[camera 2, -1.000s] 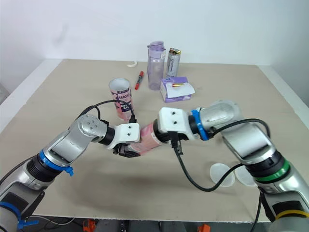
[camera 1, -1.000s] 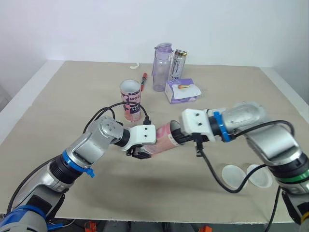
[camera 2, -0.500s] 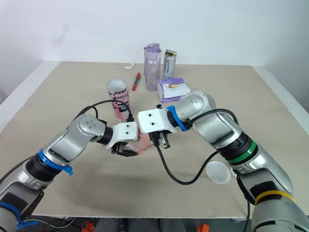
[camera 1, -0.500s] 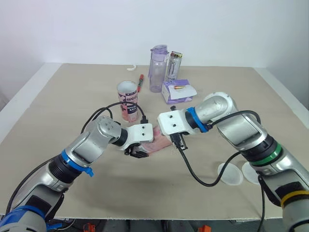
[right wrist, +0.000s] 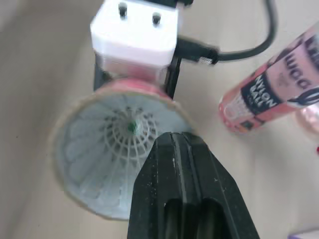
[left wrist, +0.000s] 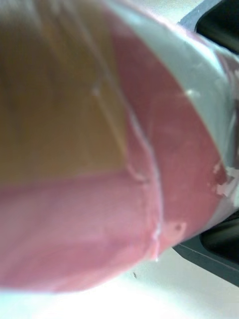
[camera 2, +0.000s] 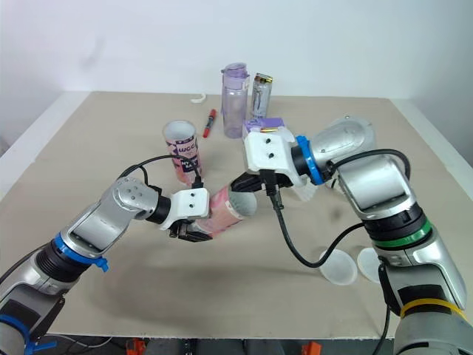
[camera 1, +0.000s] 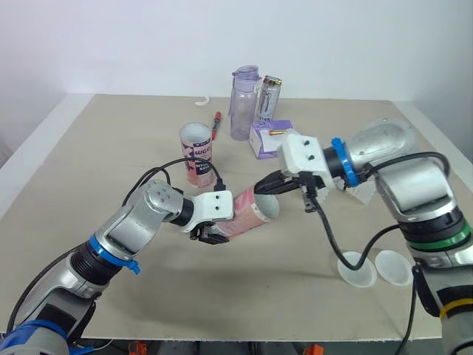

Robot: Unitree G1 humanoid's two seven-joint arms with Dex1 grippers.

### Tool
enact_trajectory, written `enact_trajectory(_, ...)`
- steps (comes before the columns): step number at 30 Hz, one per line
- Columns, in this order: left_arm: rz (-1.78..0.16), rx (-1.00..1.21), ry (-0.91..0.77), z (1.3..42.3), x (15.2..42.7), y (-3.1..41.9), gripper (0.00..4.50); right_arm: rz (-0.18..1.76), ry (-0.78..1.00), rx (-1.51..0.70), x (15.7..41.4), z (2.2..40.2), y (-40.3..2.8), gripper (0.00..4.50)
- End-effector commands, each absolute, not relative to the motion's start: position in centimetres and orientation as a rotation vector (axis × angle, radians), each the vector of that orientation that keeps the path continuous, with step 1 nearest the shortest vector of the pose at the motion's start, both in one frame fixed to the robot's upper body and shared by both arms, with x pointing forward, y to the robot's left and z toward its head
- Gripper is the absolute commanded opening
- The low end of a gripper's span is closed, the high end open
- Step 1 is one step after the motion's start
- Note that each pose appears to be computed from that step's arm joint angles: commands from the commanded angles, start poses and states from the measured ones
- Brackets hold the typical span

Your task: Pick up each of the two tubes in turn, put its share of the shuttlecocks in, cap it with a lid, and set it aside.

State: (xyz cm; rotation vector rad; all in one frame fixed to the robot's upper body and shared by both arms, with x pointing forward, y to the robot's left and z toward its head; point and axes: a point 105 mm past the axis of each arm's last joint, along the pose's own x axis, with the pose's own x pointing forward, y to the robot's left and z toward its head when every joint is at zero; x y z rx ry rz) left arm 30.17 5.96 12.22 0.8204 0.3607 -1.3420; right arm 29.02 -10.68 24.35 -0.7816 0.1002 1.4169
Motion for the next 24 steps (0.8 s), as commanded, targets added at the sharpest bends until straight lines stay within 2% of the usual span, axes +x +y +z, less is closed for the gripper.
enact_trajectory(1,-1.284,0.781,0.428,10.0,30.8,7.9,2.8,1.338,0.037,-0.696,28.1,26.9,-13.4,0.15)
enact_trajectory(4,-1.334,0.605,0.237,11.5,30.6,6.0,2.8,1.246,0.07,-0.596,27.8,26.5,-16.4,0.15)
enact_trajectory(7,-1.365,0.445,0.09,12.3,30.0,4.5,2.8,1.196,0.146,-0.547,26.9,24.3,-18.9,0.15)
enact_trajectory(12,-1.418,0.287,-0.083,12.7,29.1,2.8,2.8,1.137,0.251,-0.522,25.8,21.3,-21.5,0.15)
enact_trajectory(18,-1.481,0.219,-0.142,11.6,28.4,1.2,2.8,1.083,0.388,-0.584,25.2,18.2,-24.3,0.15)
enact_trajectory(24,-1.523,0.257,-0.092,9.0,28.1,0.8,2.8,1.017,0.479,-0.645,24.8,16.6,-27.0,0.15)
